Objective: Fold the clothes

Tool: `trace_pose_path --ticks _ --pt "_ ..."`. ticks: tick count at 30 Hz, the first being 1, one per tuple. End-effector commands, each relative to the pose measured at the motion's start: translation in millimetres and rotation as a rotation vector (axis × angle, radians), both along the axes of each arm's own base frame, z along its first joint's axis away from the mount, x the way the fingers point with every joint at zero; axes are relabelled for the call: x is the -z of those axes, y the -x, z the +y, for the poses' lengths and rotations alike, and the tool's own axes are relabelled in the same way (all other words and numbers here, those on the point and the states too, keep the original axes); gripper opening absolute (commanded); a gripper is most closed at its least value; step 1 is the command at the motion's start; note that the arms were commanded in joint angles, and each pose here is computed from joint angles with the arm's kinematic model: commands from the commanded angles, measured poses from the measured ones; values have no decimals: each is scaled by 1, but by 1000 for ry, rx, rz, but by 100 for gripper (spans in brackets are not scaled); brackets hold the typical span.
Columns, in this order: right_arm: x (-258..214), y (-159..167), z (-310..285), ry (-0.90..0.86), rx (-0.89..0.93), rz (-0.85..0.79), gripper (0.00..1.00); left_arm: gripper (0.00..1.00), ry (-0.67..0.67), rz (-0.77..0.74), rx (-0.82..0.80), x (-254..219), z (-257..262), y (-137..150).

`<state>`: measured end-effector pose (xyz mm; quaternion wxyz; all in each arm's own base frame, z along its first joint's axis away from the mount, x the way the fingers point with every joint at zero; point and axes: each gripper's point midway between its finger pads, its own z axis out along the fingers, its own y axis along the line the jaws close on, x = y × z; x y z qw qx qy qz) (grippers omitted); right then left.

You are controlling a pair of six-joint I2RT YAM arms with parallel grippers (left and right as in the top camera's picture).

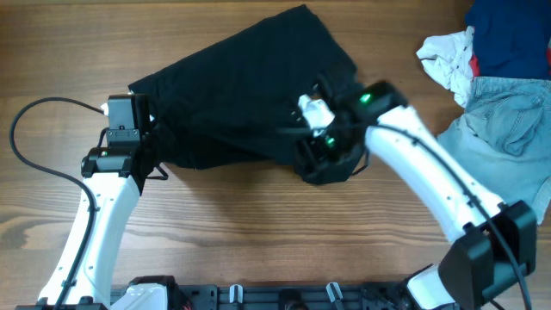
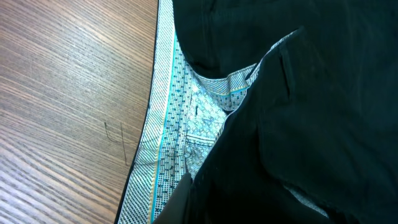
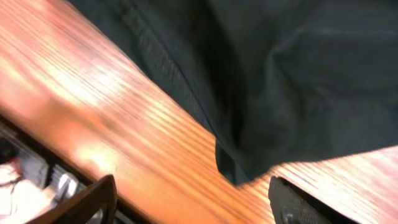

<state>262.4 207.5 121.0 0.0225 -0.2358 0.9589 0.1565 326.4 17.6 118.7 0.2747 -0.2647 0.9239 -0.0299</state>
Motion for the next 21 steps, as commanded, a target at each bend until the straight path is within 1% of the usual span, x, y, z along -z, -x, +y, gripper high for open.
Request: trace_pose_path --ticks 1,4,7,11,21 --pt "45 12 -20 160 155 18 80 4 -20 -8 -16 -5 6 2" --pt "67 18 -27 189 227 28 80 4 -20 -4 -16 -4 6 3" --pt "76 16 -33 217 281 10 81 4 -20 -9 -16 -5 6 2" --pt "76 7 -32 210 309 -26 81 4 -20 -19 -16 -6 6 0" --pt "77 9 -32 213 328 -17 82 4 -20 -34 -16 -8 6 -3"
